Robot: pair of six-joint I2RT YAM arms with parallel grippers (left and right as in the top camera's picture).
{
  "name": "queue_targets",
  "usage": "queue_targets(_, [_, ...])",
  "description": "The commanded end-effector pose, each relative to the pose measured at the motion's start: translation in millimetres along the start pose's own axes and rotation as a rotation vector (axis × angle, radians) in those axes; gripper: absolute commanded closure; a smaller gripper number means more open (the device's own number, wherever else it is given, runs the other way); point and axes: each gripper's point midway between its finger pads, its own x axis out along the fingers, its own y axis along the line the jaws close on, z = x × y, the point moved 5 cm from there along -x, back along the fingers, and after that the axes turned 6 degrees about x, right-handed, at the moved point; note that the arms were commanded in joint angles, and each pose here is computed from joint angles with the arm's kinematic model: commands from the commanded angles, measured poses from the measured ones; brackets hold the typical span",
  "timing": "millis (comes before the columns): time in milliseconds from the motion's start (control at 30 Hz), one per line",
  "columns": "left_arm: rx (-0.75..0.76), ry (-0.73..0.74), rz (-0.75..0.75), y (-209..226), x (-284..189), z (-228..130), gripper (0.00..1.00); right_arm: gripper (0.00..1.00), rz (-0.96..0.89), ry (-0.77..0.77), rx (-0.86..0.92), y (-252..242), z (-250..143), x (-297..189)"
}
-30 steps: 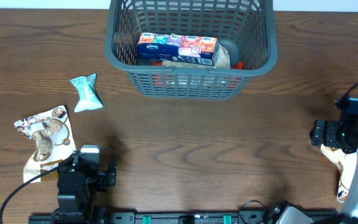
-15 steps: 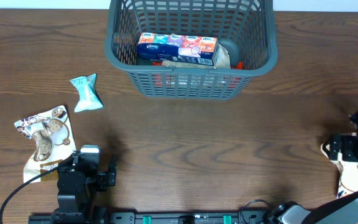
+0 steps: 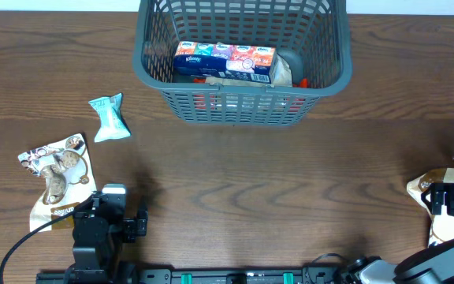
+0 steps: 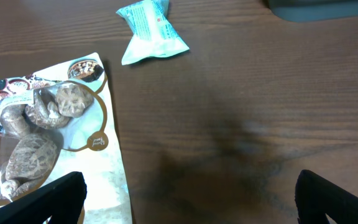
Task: Pack container
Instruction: 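Close the right gripper on the rice bag top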
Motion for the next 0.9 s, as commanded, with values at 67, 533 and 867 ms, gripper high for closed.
queue_targets(67, [0.000,-0.012,-0.007,-0.7,-1.9,2.3,0.01,0.01,0.060,0.054,-0.016,-4.4,-7.5,22.7])
queue_targets(533, [0.001,-0.012,-0.006,-0.5,-1.8,2.3,0.01,0.01,-0.005,0.128,-0.013,-24.9,-13.9,41.4])
queue_targets(867, [0.008,-0.006,0.019,2.5,-1.9,1.6,0.01,0.01,-0.027,0.118,-0.020,-29.1,-11.7,41.6])
